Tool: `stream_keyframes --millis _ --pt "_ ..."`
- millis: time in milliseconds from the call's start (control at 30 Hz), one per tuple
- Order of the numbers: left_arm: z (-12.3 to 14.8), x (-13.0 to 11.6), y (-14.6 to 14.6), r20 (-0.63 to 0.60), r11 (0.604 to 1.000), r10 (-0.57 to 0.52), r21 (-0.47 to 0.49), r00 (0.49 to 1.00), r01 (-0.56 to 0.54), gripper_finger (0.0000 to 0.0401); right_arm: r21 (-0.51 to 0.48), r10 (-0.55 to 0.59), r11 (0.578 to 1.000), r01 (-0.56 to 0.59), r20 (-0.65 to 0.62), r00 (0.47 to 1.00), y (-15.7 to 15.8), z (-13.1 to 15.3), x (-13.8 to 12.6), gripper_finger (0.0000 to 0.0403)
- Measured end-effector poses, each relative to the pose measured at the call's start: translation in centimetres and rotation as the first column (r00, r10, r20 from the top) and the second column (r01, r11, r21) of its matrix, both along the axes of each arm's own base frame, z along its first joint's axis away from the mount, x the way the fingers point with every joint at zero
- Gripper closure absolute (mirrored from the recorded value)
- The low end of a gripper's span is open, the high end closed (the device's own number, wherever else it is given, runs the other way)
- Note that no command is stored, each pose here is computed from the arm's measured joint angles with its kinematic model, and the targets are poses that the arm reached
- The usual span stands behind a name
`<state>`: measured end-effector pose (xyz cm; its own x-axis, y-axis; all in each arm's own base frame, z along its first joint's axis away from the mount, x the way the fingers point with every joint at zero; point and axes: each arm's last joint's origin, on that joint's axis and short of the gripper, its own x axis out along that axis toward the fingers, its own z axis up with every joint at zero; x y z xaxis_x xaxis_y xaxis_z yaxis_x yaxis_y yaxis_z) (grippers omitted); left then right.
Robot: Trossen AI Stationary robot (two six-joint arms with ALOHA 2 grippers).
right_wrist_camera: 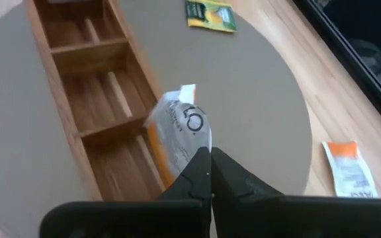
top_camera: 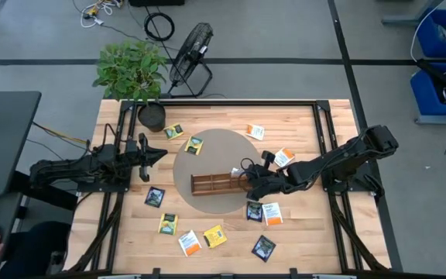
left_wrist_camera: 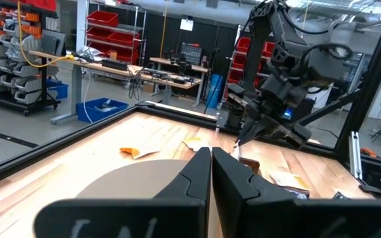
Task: Pick & Place Tea
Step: Put the white tea bag into the right section of the wooden organizer
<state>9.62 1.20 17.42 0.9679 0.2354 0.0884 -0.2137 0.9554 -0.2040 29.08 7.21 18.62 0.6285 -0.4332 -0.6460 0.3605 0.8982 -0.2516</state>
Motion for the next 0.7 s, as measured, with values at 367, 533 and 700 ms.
stream_keyframes --millis 367,533,700 --pt "-0.11 0.01 0.0 -0.009 1.0 -0.001 -0.008 1.0 0.001 0.0383 -0.008 0.004 1.0 -0.004 0.007 1.0 -1.02 -0.99 -0.12 0.0403" --pt "-0.12 0.01 0.0 -0.011 1.0 -0.001 -0.007 1.0 0.0 0.0383 0.007 0.018 1.0 -0.018 0.003 1.0 -0.96 -1.03 -0.12 0.0403" --pt "-0.12 0.01 0.0 -0.01 1.0 0.0 -0.007 1.0 0.0 0.0383 0.012 0.01 1.0 -0.01 0.004 1.0 -0.99 -1.04 -0.14 0.0384"
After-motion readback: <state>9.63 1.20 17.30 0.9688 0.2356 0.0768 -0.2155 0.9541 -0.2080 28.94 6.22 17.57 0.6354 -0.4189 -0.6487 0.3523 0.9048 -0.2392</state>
